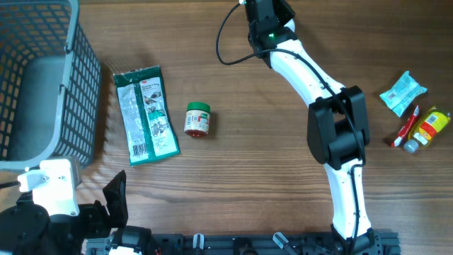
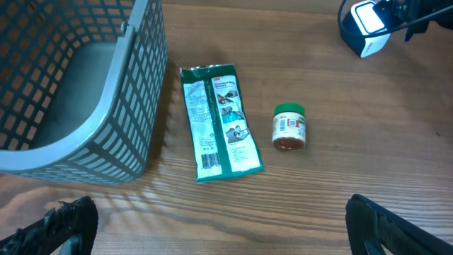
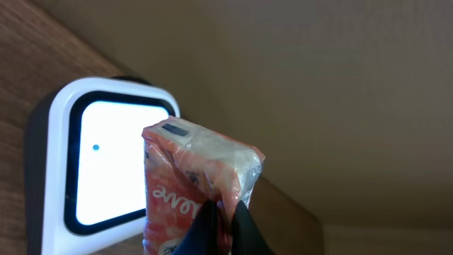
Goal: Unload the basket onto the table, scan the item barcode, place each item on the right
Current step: 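Hold the Bellone pack in front of the scanner window, then carry the Bellone pack right and drop it with the others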
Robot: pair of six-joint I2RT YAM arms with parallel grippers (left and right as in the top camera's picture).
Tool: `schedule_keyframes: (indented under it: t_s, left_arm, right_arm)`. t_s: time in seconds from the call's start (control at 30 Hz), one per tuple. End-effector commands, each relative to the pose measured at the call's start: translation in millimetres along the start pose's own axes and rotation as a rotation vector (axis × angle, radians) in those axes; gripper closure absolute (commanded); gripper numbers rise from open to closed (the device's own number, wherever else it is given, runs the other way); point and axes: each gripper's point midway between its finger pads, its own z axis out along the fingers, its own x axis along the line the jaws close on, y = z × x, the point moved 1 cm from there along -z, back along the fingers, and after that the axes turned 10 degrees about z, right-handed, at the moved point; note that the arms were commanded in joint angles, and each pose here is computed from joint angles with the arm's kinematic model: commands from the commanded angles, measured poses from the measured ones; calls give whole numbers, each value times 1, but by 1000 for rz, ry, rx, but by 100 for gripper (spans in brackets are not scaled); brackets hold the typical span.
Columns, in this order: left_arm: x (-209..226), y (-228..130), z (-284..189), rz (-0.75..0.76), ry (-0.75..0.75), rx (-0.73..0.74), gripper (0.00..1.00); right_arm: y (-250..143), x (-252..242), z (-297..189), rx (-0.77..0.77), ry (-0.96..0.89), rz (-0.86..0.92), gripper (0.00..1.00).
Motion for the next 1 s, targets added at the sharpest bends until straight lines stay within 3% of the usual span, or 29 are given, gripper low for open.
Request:
schedule_keyframes:
  t_s: [0.0,0.4,0.77,0.97]
  left_arm:
    - [0,1,0,10,-2,-4,0]
    - [0,1,0,10,-3,-4,0]
    - [0,1,0,10,-2,-4,0]
    - [0,1,0,10,-3,-4,0]
  right_arm:
    - [2,-7,6,4,-52,-18,96]
    - [1,-15,10,7,-76,-87,96]
    - [0,33,15,-36,56,-166,96]
    - [1,33,14,-39,51,-202,96]
